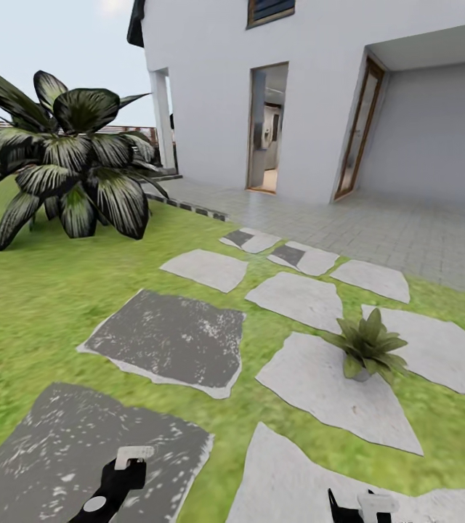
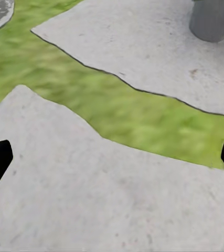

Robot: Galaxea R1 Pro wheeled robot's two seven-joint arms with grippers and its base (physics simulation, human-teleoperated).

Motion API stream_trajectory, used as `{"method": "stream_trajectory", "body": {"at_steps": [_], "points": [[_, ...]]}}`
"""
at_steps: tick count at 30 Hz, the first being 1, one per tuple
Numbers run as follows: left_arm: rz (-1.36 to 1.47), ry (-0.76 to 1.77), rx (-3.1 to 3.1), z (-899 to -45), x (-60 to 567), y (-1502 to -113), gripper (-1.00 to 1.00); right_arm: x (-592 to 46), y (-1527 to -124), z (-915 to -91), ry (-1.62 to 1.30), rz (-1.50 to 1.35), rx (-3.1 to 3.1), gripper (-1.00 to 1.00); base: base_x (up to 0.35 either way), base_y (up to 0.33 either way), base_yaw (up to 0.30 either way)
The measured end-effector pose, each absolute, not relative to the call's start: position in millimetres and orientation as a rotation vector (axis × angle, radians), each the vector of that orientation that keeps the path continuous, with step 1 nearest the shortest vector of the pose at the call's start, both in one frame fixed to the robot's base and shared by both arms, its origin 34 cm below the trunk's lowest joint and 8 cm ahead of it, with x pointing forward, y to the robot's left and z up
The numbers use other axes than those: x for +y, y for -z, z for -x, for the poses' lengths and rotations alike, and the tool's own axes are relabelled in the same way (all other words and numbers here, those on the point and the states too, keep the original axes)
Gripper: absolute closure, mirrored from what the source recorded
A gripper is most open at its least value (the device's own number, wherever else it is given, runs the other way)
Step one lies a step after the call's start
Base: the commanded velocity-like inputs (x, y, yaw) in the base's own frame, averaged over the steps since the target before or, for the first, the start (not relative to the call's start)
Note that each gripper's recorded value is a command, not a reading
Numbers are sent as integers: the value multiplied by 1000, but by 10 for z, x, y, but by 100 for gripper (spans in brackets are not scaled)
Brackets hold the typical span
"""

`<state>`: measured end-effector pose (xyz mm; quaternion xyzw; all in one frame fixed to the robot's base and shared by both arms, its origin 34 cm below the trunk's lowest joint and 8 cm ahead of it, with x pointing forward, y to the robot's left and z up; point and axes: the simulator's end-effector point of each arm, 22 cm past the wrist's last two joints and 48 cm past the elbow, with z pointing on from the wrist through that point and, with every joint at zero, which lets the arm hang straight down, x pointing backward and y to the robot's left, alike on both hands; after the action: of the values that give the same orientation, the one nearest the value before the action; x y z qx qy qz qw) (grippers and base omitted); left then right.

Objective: Pick up the pesticide atomizer in the garden and spray insectifuge to fully cover both potted plants in the garden.

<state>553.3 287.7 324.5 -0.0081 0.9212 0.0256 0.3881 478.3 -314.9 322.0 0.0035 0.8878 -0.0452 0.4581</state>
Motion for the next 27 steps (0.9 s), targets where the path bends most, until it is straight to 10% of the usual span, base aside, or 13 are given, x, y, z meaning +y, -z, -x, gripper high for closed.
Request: {"method": "stream_trajectory", "body": {"at_steps": [27], "points": [[21, -65, 2345, -5529, 2874, -3242, 100, -3131, -3220, -4787, 108, -8, 2186, -100, 155, -263, -205]]}}
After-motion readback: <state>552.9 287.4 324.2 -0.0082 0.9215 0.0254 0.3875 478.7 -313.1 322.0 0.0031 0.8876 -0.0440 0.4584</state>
